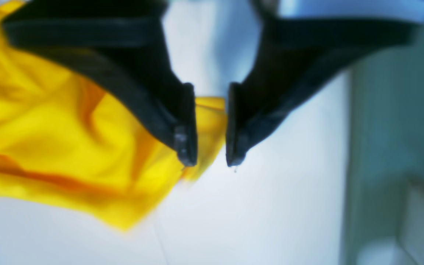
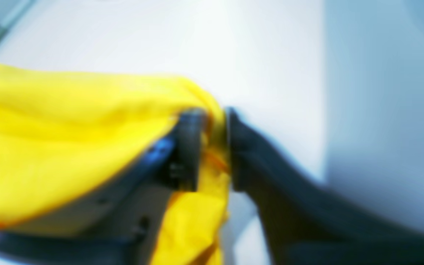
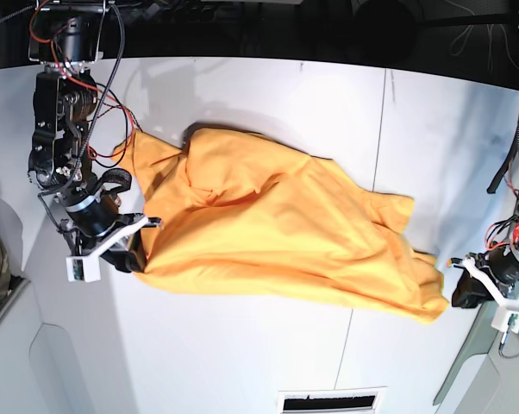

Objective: Layout the t-shirt on the table in an organized manner, then fold the t-shirt properly
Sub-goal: 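Lift and stretch the shirt between both grippers, then lower it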

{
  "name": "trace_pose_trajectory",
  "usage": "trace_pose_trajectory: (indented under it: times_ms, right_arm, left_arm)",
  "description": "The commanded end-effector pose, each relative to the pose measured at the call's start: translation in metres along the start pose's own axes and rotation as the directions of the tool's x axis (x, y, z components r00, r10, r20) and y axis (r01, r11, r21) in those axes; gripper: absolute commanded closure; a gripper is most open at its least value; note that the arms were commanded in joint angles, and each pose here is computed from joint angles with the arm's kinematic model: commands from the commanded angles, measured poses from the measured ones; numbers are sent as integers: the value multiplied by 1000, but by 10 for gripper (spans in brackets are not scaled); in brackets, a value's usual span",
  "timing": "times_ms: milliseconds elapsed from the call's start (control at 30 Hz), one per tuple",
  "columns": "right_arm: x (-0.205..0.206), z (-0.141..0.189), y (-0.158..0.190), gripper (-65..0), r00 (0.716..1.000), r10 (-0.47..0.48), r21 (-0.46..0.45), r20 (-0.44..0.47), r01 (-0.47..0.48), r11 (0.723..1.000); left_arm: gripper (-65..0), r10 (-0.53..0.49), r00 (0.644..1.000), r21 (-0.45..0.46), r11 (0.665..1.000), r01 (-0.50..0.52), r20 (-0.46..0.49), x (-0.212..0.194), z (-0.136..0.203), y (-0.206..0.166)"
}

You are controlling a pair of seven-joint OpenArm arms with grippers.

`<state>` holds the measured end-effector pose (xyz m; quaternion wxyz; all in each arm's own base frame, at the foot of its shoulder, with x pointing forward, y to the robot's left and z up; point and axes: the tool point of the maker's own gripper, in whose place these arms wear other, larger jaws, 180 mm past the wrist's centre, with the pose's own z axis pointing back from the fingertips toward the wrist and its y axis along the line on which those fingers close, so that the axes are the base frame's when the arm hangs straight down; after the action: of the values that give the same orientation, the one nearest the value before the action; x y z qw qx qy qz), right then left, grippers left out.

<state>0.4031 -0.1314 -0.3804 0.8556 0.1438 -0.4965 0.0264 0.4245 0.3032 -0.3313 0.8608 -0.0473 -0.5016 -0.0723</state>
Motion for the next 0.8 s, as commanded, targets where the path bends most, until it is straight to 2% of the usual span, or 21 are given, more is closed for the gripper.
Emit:
trace_pose_trajectory:
  times_ms: [0, 33, 133, 233, 267, 333, 433, 567, 700, 767]
  right_arm:
    - [17, -8, 0, -247, 999, -7, 12, 41, 7, 1000]
    - [11, -12, -2, -277, 1000, -21, 11, 18, 21, 1000]
    - [9, -9, -9, -282, 998, -50, 0, 24, 50, 999]
    - [10, 8, -20, -282, 993, -102, -9, 58, 103, 995]
    - [7, 17, -25, -282, 991, -118, -12, 62, 119, 993]
    - [-7, 37, -36, -282, 988, -146, -27, 45, 147, 989]
    - [-39, 66, -49, -282, 980, -200, -42, -5, 199, 979]
    - [-80, 85, -52, -286, 969, -235, -67, -79, 230, 971]
    - [-114, 91, -33, -396, 958, -235, -42, -167, 231, 972]
    - [-131, 91, -19, -405, 949, -231, -16, -213, 233, 972]
  left_arm:
    - [-234, 12, 999, 12, 1000, -13, 35, 11, -1, 9]
    - [-248, 36, 999, 17, 999, -36, -1, -3, -5, 11]
    - [-248, 46, 994, -25, 998, -49, -102, -26, -3, 6]
    - [-248, 66, 994, -155, 985, -78, -83, -12, 5, -12]
    - [-248, 82, 994, -158, 983, -93, -72, -8, 9, -11]
    - [-248, 100, 994, -144, 984, -107, -54, -5, 16, -2]
    - [-248, 99, 992, -112, 988, -107, -77, -17, 21, 6]
    - [-267, 109, 989, -96, 988, -119, -103, -34, 22, 7]
    - [-293, 134, 982, -35, 990, -140, -134, -57, 18, 12]
    - [-293, 167, 973, -32, 984, -174, -160, -73, 15, 6]
